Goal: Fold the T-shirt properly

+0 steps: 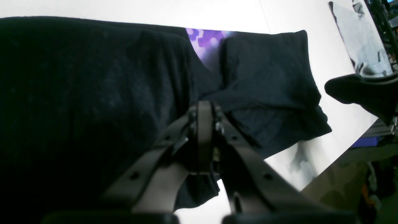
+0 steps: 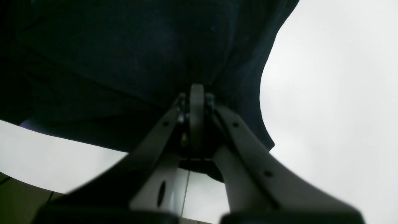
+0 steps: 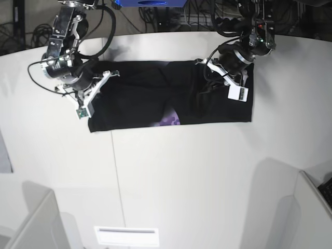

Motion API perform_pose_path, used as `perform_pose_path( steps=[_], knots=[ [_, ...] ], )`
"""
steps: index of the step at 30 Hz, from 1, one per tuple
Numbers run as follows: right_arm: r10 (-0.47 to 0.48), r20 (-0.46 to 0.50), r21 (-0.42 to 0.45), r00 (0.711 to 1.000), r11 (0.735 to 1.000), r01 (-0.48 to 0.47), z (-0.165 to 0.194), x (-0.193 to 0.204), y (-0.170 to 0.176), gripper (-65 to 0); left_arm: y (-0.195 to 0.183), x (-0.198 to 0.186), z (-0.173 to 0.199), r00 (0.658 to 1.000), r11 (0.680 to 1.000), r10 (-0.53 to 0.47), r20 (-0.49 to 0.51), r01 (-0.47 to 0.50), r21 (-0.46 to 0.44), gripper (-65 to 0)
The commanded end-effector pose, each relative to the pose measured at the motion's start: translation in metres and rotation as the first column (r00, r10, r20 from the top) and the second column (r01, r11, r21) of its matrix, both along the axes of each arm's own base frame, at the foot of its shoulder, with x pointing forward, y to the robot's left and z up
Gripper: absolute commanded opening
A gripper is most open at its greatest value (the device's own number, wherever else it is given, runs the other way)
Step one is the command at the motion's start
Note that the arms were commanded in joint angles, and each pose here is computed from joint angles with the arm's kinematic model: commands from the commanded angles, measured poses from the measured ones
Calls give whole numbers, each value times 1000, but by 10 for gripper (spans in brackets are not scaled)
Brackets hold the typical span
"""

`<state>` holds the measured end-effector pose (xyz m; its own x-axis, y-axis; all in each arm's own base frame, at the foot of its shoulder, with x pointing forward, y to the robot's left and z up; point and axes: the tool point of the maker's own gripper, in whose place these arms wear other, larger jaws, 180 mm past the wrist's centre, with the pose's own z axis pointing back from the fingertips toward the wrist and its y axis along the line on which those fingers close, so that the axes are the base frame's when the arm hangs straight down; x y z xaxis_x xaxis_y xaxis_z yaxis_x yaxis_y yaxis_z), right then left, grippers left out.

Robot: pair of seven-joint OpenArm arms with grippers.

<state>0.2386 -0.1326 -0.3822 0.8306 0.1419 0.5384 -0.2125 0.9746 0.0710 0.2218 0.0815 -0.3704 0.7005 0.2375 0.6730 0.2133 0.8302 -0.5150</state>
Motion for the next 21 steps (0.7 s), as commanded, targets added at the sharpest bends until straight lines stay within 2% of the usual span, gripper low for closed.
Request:
perform_pose_path(
  steps=[1, 7, 10, 13, 17, 21],
  knots=[
    [-3, 42, 0, 999, 1000, 3, 9, 7, -1, -650, -1, 3, 4, 1000, 1000, 4, 19, -4, -22, -650],
    [-3, 38, 0, 999, 1000, 3, 8, 6, -1, -650, 0, 11, -26, 998, 999, 22, -52, -24, -37, -650],
    [-3, 38, 0, 999, 1000, 3, 8, 6, -1, -650, -1, 20, -26, 999, 999, 21, -43, -23, -41, -650],
    [-2, 35, -2, 999, 1000, 2, 8, 5, -2, -650, -14, 24, -13, 1000, 998, -19, -7, 19, -54, -650],
    [-2, 30, -3, 1000, 1000, 2, 7, 4, -2, -650, -14, 22, 17, 997, 999, -26, 73, 29, -38, -650],
    [-2, 33, -3, 999, 1000, 2, 8, 5, -2, -650, 36, 24, 34, 988, 995, 90, 124, -94, 28, -650]
  ],
)
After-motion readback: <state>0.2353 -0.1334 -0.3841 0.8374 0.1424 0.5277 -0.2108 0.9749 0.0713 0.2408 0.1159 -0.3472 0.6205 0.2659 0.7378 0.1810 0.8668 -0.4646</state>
